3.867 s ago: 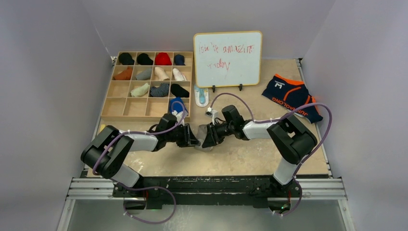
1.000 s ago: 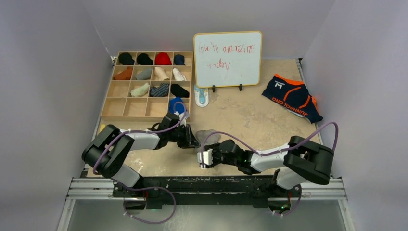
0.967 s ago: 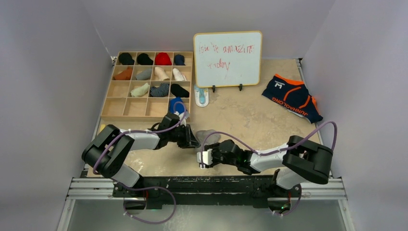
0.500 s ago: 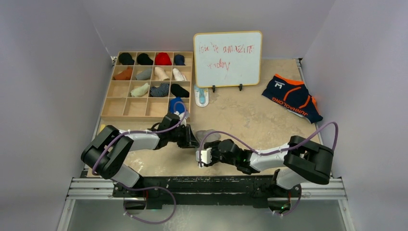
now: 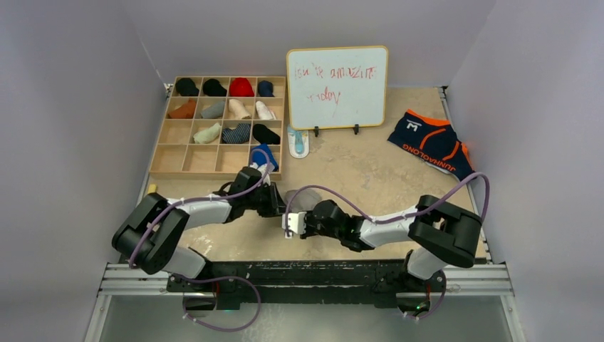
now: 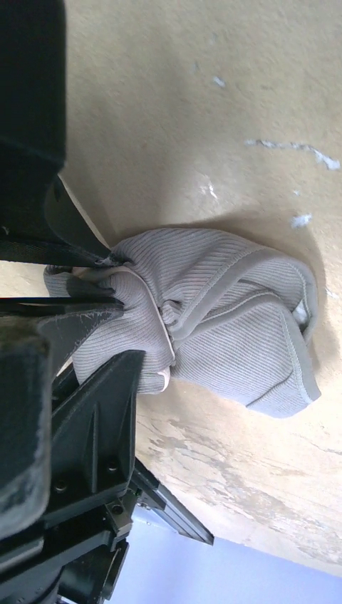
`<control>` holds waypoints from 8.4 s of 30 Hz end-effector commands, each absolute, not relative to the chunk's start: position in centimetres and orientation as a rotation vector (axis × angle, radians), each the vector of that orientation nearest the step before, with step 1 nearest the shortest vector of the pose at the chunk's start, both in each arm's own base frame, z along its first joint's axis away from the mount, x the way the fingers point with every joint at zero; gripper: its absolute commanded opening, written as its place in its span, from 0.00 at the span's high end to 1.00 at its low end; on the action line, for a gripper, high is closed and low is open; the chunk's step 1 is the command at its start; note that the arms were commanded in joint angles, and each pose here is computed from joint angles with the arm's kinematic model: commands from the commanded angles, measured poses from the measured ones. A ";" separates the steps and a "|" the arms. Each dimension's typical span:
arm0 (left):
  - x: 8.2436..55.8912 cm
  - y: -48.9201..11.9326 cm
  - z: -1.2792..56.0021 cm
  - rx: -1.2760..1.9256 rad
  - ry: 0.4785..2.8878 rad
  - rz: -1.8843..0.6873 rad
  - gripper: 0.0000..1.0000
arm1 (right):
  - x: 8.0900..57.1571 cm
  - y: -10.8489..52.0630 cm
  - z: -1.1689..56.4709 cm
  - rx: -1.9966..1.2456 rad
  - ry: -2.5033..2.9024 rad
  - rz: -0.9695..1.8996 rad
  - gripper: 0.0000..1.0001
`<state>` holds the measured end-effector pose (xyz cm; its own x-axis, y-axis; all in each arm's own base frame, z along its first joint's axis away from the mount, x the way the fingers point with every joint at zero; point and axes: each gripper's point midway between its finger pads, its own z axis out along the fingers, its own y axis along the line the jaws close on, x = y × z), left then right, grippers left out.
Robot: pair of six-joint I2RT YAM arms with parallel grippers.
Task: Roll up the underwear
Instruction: Roll the underwear to the center of the board, then pick up the underwear from the center of the board.
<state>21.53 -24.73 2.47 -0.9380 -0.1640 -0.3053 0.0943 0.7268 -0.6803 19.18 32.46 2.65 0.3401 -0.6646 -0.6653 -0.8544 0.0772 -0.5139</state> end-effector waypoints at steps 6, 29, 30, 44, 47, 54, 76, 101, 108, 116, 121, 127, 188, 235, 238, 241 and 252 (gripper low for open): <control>20.0 -20.0 1.3 -0.217 2.576 -0.920 0.62 | 15.0 33.6 2.9 -1.558 1.660 0.870 1.00; 17.5 -18.6 4.8 -0.213 2.415 -1.008 0.23 | 15.1 34.3 1.0 -1.165 2.280 1.601 1.00; 17.4 -18.5 4.7 -0.217 2.419 -1.007 0.23 | 15.2 34.2 0.8 -1.155 2.290 1.603 1.00; 18.3 -19.6 2.8 -0.433 2.422 -1.084 0.42 | 15.5 33.9 -0.5 -1.089 2.362 1.590 0.97; 17.9 -19.4 1.3 -0.430 2.481 -1.037 0.60 | 15.8 34.0 -0.4 -1.082 2.363 1.569 0.88; 17.5 -19.9 0.3 -0.331 2.550 -0.970 0.77 | 17.1 34.1 0.3 -1.063 2.360 1.467 0.61; 18.7 -21.0 1.0 -0.188 2.592 -0.933 0.80 | 20.2 31.7 5.1 -1.461 1.759 0.811 0.24; 18.6 -21.5 0.9 -0.144 2.619 -0.914 0.81 | 17.8 32.8 2.2 -1.728 1.391 0.445 0.74; 19.4 -21.1 2.6 -0.193 2.550 -0.900 0.65 | 14.9 33.2 1.4 -1.660 1.576 0.743 0.99; 20.8 -19.7 6.9 -0.262 2.393 -0.861 0.36 | 14.6 34.1 2.1 -1.432 1.818 1.198 0.99; 19.8 -19.8 7.8 -0.243 2.348 -0.934 0.32 | 15.0 33.6 0.9 -1.329 1.923 1.298 0.99; 18.1 -20.6 6.6 -0.269 2.372 -1.055 0.32 | 15.9 32.7 -0.1 -1.183 2.062 1.404 0.99; 20.8 -22.6 0.8 -0.600 2.437 -0.824 0.91 | 19.2 33.3 4.2 -1.632 1.549 0.434 0.43; 20.4 -21.4 0.2 -1.019 2.237 -1.040 0.37 | 16.5 35.5 2.2 -0.804 2.209 1.625 1.00; 20.0 -21.2 -0.7 -1.035 2.262 -1.013 0.40 | 17.0 35.0 2.0 -0.714 2.243 1.651 1.00; 19.6 -21.2 -1.6 -1.043 2.286 -1.010 0.44 | 17.1 34.8 1.7 -0.663 2.265 1.675 1.00; 19.6 -21.1 -2.8 -1.017 2.311 -0.966 0.51 | 16.7 34.8 2.3 -0.563 2.228 1.854 1.00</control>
